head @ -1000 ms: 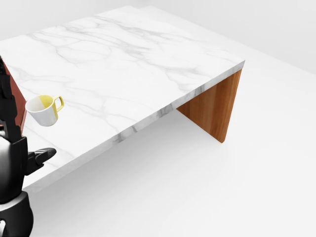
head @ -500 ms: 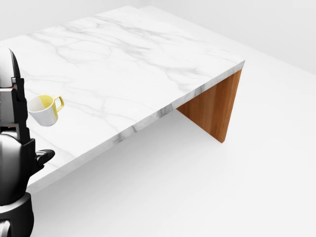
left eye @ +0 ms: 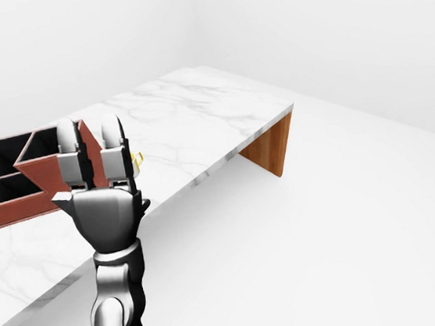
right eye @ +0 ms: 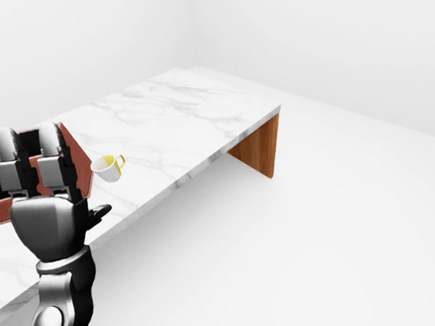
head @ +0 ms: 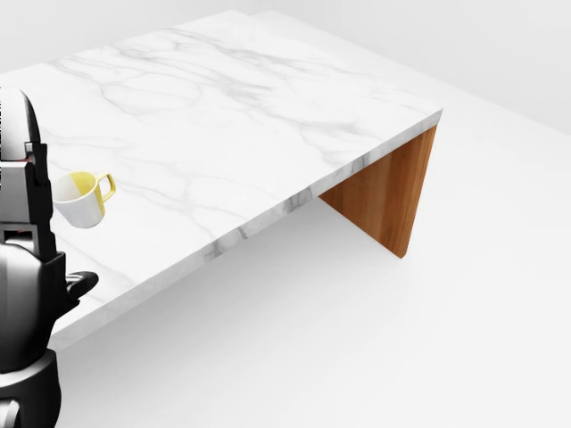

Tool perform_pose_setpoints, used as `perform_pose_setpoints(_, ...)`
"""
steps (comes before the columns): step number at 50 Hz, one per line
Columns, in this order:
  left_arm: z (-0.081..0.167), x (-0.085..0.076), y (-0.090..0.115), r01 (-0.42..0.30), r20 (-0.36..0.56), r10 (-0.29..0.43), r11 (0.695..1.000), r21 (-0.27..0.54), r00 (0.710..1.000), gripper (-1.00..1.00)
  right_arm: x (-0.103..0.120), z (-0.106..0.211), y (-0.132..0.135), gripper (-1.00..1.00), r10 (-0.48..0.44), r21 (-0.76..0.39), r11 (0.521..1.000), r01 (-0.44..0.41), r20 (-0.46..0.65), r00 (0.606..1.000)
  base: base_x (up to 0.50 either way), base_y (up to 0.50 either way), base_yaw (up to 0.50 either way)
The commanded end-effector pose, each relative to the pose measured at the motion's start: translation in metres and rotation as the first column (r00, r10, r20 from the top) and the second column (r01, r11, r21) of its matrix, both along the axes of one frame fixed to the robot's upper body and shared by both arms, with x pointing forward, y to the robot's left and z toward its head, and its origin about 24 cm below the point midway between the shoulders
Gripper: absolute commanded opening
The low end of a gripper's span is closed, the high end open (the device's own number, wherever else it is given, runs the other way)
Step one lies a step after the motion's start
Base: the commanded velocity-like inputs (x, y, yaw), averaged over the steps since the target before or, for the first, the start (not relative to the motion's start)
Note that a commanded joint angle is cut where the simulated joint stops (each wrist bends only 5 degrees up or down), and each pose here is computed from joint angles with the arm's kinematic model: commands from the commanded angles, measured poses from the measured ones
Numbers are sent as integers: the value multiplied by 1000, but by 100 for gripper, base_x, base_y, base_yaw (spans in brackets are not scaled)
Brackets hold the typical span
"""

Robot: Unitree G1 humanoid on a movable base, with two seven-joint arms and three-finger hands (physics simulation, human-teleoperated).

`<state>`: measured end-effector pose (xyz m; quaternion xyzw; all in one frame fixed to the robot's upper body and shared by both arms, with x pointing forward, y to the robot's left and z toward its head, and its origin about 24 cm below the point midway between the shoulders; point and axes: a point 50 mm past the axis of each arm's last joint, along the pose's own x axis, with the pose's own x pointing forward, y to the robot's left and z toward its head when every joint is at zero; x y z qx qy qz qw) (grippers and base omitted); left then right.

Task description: Pick up the book and place it in the right compartment of the caddy.

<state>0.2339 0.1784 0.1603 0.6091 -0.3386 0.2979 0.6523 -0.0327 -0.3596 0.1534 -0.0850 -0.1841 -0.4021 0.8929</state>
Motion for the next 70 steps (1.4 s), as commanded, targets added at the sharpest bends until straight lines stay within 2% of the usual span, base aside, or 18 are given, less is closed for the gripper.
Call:
perform_pose_setpoints(1, -1, 1, -2, -12, -5, 12, 999, 36, 1000, 100, 0, -1, -1, 100, -7, 5, 1000, 7, -2, 1000, 0, 0, 0)
perform_pose_setpoints(2, -3, 1, -4, -19, -12, 20, 997, 72, 1000, 100, 0, -1, -1, 100, -10, 6, 1000, 10, -4, 1000, 0, 0, 0)
perform_pose_setpoints(16, -5, -1, -7, -15, -18, 17, 996, 87, 1000, 100, -2, 2, 1, 100, 19, -9, 1000, -19, 4, 1000, 2, 2, 0)
perform_pose_setpoints(70, -5, -1, -8, -14, -18, 16, 996, 89, 1000, 100, -2, 3, 1, 100, 19, -16, 1000, -19, 2, 1000, 16, 20, 0)
